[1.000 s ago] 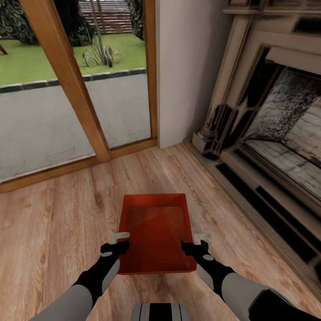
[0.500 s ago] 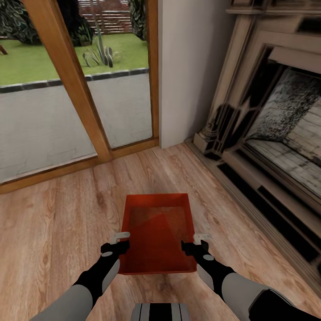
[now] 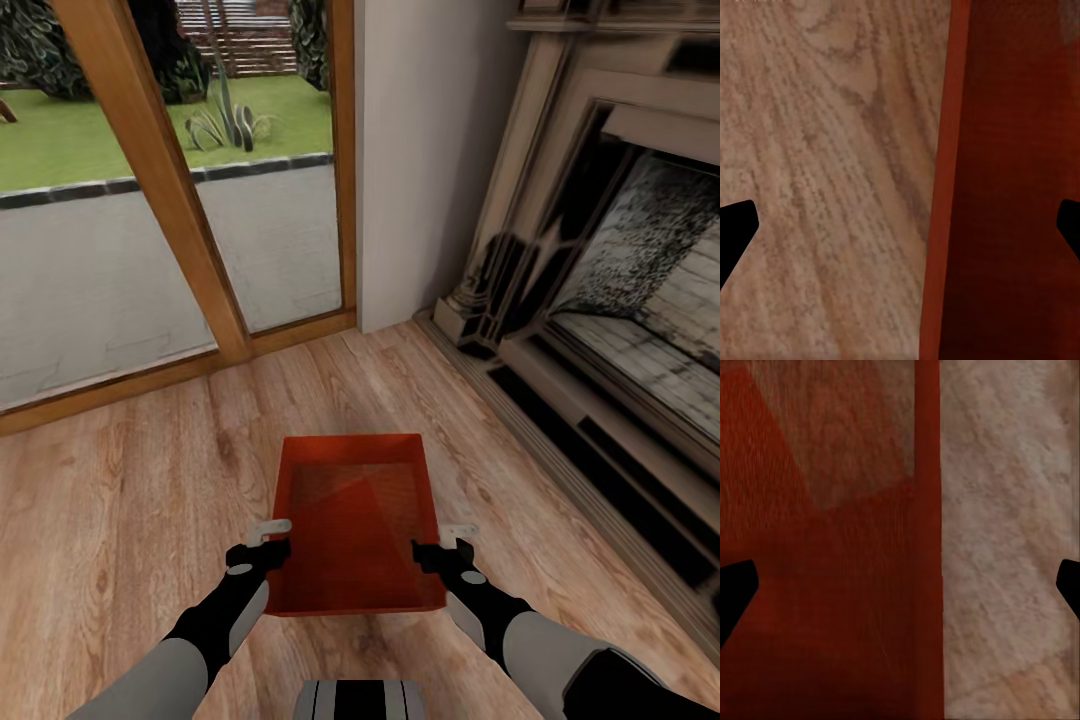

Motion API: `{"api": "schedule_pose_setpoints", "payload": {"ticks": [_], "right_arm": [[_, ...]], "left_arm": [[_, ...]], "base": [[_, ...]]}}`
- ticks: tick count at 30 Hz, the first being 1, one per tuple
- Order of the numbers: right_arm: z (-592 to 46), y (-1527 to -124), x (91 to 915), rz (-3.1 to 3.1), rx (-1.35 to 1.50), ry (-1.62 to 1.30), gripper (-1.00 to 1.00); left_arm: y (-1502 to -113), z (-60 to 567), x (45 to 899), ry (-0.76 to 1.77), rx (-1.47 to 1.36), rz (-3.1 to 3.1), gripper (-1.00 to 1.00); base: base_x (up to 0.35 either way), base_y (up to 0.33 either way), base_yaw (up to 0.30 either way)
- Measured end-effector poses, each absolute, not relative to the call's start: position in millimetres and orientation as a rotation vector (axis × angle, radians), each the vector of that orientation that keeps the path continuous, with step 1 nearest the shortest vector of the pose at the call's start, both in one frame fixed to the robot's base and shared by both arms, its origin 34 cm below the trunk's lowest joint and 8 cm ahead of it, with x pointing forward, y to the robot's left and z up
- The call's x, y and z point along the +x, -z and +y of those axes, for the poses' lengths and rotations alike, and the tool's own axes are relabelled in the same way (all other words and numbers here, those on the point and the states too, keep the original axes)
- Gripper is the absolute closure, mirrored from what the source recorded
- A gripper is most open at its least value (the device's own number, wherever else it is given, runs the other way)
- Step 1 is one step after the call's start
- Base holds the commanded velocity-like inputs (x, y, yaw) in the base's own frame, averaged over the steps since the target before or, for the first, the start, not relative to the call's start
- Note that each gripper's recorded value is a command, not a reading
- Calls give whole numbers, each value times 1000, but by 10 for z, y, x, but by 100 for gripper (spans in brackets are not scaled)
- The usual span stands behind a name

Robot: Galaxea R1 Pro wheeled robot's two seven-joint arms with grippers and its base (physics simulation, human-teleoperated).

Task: Move the two storage containers from the living room to the garage. In the garage, place one container on the floor and stack the other container on top of it (either order is fine).

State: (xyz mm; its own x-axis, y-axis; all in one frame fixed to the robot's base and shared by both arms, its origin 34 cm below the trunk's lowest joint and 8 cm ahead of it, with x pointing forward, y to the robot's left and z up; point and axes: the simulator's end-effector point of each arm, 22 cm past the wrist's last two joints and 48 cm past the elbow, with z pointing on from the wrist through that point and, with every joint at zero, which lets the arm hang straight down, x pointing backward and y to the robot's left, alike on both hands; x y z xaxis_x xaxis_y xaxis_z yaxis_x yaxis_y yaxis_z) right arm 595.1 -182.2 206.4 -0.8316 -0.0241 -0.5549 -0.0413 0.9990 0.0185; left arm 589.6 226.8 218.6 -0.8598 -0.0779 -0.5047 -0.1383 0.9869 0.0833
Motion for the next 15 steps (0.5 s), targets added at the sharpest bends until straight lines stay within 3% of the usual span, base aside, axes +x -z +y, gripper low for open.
{"api": "schedule_pose_setpoints", "payload": {"ticks": [15], "right_arm": [[-1832,-2060,5946,2556,-43,-38,-100]], "left_arm": [[-2189,2255,5901,-156,-149,2606,-100]], "base": [[0,0,0]]}}
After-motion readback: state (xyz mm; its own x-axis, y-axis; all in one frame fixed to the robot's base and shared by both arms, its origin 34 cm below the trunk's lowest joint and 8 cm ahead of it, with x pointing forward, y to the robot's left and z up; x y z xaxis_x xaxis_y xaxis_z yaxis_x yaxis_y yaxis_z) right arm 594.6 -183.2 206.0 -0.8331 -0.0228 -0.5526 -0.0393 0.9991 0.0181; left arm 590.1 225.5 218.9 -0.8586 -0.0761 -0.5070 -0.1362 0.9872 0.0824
